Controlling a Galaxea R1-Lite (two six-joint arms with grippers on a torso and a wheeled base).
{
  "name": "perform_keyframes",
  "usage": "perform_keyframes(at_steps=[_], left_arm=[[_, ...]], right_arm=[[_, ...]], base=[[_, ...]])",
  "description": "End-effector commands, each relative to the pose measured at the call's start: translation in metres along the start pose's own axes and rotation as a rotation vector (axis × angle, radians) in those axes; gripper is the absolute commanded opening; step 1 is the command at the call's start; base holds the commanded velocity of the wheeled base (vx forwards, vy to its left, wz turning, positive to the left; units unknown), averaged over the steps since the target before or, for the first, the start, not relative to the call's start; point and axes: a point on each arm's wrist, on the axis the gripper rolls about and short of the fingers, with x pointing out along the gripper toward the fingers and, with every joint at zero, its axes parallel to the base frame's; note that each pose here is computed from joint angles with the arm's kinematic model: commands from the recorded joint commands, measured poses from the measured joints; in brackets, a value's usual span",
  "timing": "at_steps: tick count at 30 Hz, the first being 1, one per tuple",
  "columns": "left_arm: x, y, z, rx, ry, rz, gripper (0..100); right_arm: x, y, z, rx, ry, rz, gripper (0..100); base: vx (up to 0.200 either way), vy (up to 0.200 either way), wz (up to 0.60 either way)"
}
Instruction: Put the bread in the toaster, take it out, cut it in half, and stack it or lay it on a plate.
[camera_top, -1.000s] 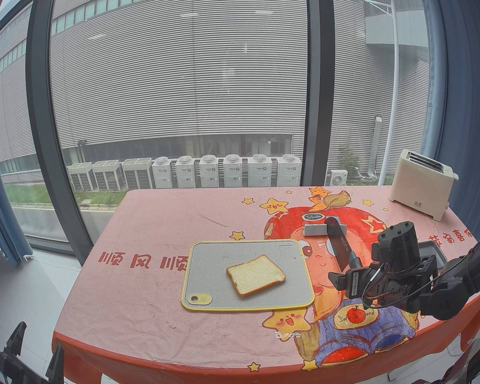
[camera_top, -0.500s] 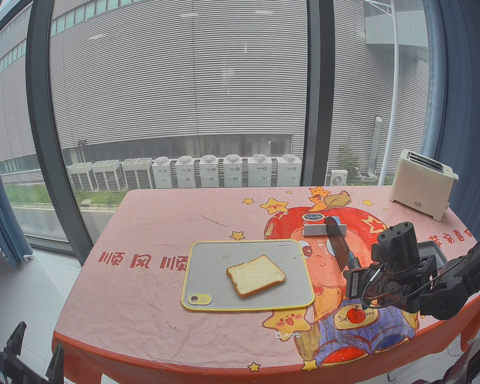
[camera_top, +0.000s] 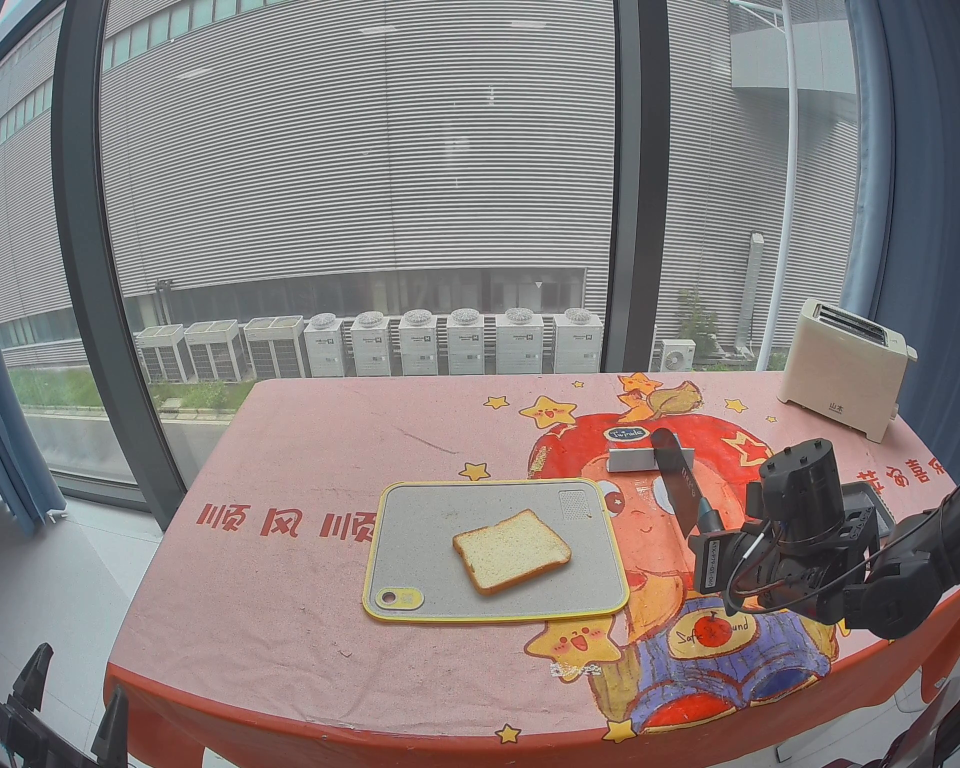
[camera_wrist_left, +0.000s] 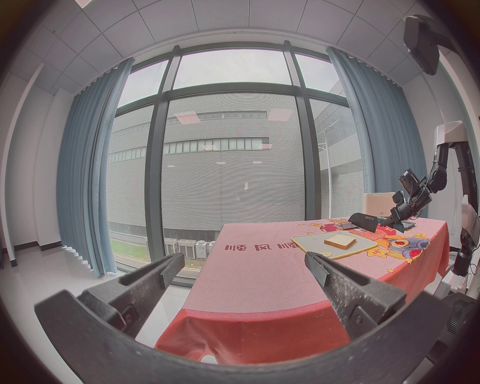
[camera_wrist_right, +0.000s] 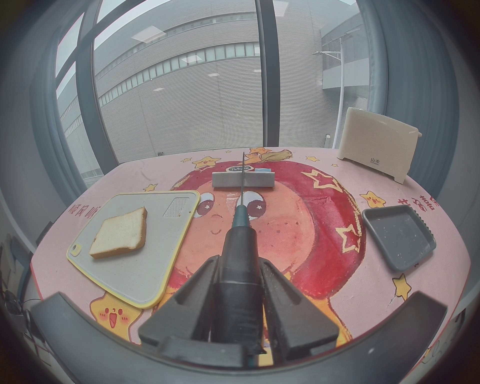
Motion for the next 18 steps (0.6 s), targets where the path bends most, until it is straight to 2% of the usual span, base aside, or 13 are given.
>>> perform_keyframes(at_steps=[1,9,11,18], left_arm=[[0.000,0.000,-0.005,0.000,0.000,0.000,100],[0.000,0.000,-0.005,0.000,0.000,0.000,100],[0.000,0.000,-0.005,0.000,0.000,0.000,100],[0.000,0.000,-0.005,0.000,0.000,0.000,100]], right_arm=[[-0.008,-0.001,0.005,0.006,-0.028,0.009,0],[-0.030,-0.006,0.015,0.018,-0.086,0.046,0],[-0.041,-0.008,0.020,0.013,-0.122,0.063,0],[-0.054,-0.013,0.022,-0.009,-0.153,0.078,0]], base=[[0.000,0.000,0.00],[0.000,0.000,0.00],[0.000,0.000,0.00],[0.000,0.000,0.00]])
